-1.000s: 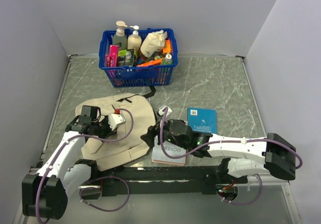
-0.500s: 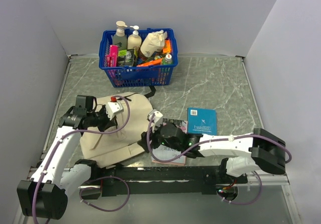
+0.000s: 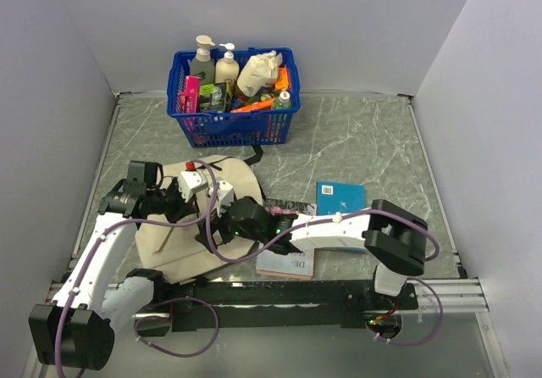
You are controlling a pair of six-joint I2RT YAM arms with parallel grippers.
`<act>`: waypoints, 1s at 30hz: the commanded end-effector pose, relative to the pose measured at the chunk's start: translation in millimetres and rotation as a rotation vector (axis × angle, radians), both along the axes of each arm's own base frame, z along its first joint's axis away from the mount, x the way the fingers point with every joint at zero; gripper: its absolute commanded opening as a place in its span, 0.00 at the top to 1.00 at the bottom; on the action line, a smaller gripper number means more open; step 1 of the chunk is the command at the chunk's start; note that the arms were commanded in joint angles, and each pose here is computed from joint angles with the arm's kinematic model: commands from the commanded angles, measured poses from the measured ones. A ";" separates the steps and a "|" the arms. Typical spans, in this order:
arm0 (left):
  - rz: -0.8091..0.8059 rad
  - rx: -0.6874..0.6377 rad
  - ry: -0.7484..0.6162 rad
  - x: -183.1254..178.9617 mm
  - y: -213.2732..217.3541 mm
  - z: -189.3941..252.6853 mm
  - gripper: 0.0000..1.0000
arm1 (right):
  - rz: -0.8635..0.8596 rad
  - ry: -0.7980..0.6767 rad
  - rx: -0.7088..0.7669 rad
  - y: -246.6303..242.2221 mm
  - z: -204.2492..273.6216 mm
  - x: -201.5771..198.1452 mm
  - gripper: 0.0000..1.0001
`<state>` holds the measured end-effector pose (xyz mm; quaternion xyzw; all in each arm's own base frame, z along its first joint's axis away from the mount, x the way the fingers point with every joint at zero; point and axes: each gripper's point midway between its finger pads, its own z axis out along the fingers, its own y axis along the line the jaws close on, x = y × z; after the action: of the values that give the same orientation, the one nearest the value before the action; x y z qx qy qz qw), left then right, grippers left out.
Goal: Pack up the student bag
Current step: Zip the student bag at the center of the board.
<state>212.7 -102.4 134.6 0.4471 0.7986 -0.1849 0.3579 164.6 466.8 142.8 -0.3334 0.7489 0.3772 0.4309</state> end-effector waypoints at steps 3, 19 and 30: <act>-0.040 -0.050 -0.027 -0.9 -9.3 14.0 0.99 | 0.051 -0.023 0.020 18.7 -1.8 -3.3 0.05; 0.007 -0.141 -0.016 12.4 -20.6 39.6 0.99 | -0.140 -0.125 0.015 -15.8 -15.3 23.8 0.10; 0.012 -0.159 0.019 11.3 -23.3 44.6 0.99 | -0.143 -0.194 0.070 -11.6 -2.3 24.4 0.13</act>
<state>217.5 -114.2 151.5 0.4019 0.8131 -0.2287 0.3536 185.5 442.9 106.7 -0.3103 0.7439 0.3122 0.5028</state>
